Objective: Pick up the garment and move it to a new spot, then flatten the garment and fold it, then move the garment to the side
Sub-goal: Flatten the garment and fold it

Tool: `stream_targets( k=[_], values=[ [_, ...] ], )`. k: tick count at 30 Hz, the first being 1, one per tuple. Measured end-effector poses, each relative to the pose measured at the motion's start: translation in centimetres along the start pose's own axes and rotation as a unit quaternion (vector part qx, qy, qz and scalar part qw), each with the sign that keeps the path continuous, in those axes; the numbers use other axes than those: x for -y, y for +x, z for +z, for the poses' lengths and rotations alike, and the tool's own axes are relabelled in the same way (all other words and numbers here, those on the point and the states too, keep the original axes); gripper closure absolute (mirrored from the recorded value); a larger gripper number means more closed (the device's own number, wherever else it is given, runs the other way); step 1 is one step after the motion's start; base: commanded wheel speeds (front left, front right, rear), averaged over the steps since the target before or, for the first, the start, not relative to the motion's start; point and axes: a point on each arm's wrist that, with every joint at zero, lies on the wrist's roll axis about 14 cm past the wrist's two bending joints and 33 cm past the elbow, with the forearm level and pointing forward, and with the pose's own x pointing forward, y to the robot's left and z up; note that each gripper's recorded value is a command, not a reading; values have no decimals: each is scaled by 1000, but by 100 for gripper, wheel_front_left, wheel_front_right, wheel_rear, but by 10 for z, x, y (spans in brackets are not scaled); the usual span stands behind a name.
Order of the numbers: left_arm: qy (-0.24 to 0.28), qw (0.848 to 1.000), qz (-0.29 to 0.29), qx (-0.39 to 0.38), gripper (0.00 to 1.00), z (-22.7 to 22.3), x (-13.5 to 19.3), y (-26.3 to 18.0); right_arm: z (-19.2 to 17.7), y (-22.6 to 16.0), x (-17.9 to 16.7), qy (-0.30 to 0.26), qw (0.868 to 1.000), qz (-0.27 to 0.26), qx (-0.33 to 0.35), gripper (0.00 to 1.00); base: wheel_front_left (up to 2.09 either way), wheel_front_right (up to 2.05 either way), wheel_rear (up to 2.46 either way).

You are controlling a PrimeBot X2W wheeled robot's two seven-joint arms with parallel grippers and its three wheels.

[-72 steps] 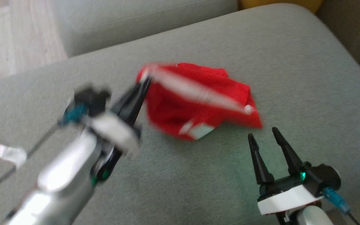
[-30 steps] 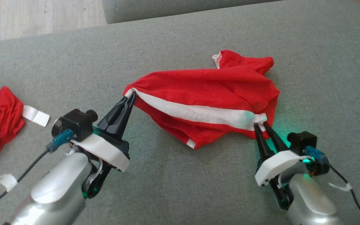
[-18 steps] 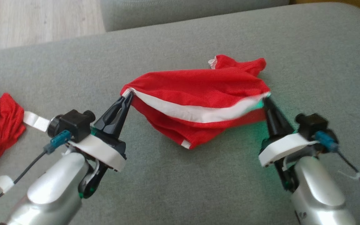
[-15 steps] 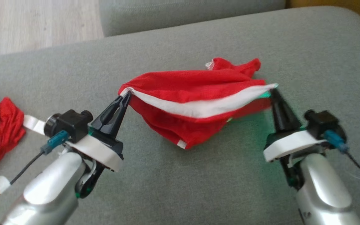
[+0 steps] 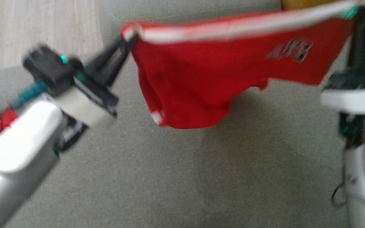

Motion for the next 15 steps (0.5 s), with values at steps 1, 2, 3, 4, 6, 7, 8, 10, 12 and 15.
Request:
stream_targets(
  k=[1,2,3,4,6,7,8,10,12,15],
  values=[
    [11,1000,-3,5,100,8,-4,4,8,9,4,-4,1000,-1,14,100,0,0,0],
    [23,1000,-6,9,100,16,-8,9,14,18,6,-9,1000,1,27,100,0,0,0],
    [33,999,-10,10,100,21,-12,14,20,27,8,-16,999,4,37,100,0,0,0],
    [41,999,-11,10,100,25,-17,19,23,37,10,-23,999,6,45,100,0,0,0],
    [57,998,-13,6,100,27,-28,29,25,59,14,-17,998,5,53,100,0,0,0],
    [62,998,-11,3,100,26,-35,34,22,70,14,-18,998,8,52,100,0,0,0],
    [71,997,-7,-1,100,24,-43,40,19,80,13,-23,998,13,50,100,0,0,0],
    [89,996,1,-6,100,18,-60,51,10,101,12,-32,998,21,43,100,0,0,0],
    [110,994,5,-2,100,13,-75,62,0,120,10,-32,998,23,39,100,0,0,0],
    [145,989,15,19,100,10,-99,78,-17,143,6,-34,999,27,33,100,0,0,0]
  ],
)
